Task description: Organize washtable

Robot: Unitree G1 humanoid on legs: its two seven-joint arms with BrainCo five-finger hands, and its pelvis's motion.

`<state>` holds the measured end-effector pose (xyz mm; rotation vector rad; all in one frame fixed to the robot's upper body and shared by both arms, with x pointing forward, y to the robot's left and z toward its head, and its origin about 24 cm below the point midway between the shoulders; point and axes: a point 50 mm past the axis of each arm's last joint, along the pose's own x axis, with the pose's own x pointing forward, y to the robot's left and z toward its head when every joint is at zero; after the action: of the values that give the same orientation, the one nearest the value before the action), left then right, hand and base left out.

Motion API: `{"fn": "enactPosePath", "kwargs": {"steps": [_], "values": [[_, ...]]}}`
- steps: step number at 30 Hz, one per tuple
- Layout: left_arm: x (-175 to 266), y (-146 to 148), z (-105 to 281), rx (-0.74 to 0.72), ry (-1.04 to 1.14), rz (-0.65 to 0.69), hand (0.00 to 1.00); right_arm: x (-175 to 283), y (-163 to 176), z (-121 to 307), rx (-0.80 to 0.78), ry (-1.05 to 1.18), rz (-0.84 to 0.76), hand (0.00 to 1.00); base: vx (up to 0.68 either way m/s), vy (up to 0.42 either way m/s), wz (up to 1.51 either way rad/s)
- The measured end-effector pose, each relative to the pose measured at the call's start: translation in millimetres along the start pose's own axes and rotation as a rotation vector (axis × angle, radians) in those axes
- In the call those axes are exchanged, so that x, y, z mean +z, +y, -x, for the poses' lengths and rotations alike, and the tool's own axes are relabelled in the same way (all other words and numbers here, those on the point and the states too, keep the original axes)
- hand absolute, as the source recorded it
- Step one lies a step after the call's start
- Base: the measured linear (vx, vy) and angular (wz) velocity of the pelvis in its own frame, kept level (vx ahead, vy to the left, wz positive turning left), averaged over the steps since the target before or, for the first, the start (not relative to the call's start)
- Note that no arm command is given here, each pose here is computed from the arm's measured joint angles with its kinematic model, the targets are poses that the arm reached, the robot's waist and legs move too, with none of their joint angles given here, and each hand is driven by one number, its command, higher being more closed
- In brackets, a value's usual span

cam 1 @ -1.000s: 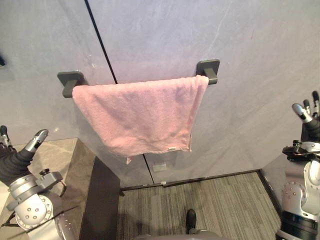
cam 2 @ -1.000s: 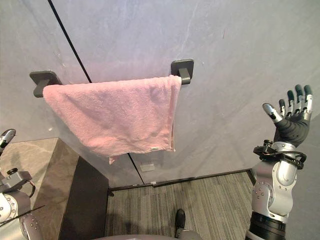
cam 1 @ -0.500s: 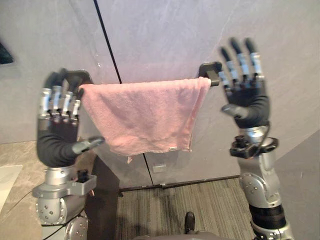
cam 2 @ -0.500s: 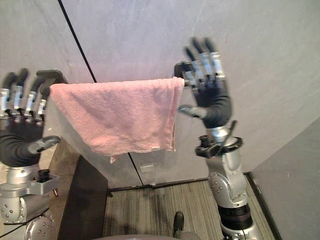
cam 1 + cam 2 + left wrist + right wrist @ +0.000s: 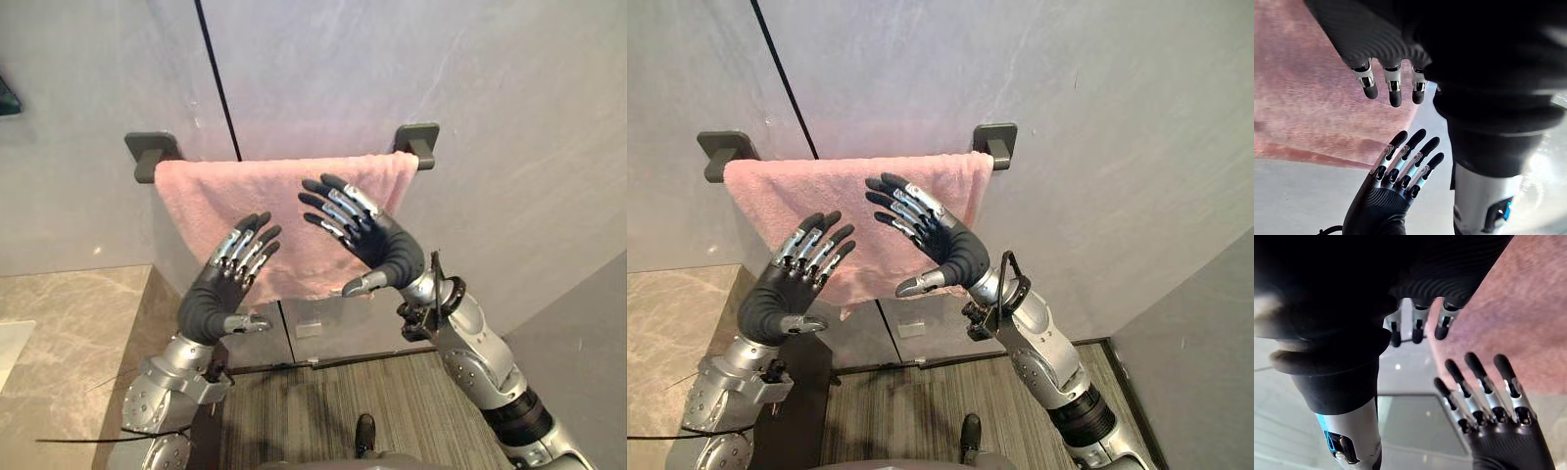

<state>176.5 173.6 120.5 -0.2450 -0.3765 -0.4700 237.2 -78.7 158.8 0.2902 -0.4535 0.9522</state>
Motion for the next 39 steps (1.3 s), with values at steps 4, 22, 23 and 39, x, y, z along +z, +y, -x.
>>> {"fn": "enactPosePath", "kwargs": {"steps": [4,22,23,39], "values": [[-19,8,6,0.042,0.089,0.033,0.00,-18,-8,7,-0.045,0.091,-0.001,0.00,0.05,0.057,-0.03],[-51,51,13,0.385,0.192,-0.109,0.00,-52,-45,62,-0.456,0.262,0.047,0.00,0.01,0.059,0.03],[-55,56,19,0.437,0.199,-0.107,0.00,-53,-48,74,-0.528,0.269,0.050,0.00,0.02,0.046,0.00],[-114,54,122,0.933,0.472,0.121,0.00,-77,-32,198,-1.199,0.418,-0.032,0.00,0.01,0.047,0.02]]}}
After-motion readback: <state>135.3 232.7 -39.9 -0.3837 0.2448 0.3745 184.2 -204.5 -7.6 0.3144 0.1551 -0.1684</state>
